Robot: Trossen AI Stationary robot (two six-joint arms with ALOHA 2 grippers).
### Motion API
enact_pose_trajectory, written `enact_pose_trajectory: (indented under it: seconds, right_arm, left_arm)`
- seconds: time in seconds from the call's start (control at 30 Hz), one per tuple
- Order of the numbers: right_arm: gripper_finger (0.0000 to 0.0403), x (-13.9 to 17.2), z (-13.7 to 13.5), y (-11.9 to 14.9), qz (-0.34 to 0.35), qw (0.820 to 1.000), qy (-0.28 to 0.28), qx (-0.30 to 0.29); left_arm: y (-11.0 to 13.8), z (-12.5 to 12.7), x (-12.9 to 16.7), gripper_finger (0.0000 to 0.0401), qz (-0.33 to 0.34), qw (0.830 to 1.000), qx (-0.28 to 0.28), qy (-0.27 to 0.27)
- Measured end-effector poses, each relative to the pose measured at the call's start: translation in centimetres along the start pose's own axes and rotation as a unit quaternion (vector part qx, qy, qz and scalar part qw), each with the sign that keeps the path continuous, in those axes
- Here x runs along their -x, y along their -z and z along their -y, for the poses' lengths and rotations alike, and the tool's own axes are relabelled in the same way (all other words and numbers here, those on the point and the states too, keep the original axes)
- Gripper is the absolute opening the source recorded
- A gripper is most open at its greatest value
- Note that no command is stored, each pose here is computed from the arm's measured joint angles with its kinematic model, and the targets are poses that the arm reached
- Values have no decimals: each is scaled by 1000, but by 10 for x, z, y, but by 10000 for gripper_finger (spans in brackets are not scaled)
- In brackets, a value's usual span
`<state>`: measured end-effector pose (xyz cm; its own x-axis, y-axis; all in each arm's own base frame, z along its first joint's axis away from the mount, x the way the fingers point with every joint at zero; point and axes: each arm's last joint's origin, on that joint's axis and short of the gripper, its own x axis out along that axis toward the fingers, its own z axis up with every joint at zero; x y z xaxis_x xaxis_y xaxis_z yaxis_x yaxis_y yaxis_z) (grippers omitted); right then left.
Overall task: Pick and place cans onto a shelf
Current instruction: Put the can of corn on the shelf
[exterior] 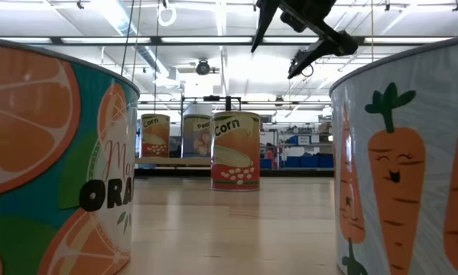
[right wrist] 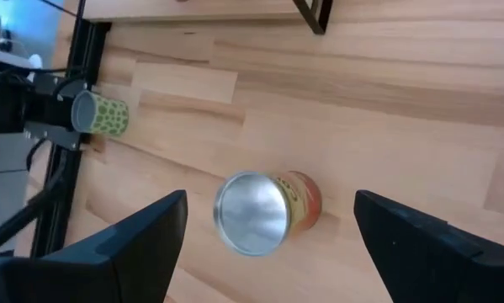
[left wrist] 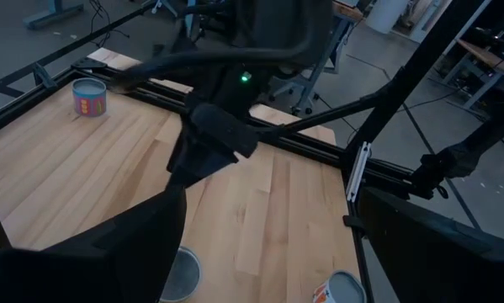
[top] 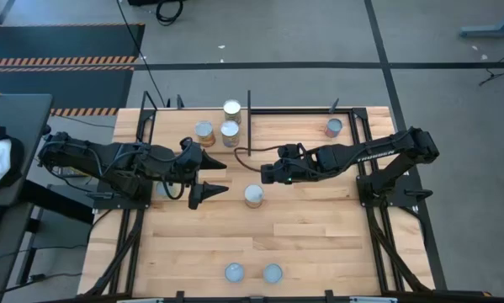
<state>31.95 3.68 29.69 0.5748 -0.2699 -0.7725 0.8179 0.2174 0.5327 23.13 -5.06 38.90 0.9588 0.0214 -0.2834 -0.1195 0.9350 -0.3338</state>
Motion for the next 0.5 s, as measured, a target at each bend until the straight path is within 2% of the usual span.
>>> enact_pose_trajectory:
  seconds: [0.5]
  right_arm:
    - [348, -1, -9, -4, -8, 996, -45, -78]
  left_arm:
    - [0, 0, 0, 357, 0, 1000, 0, 0]
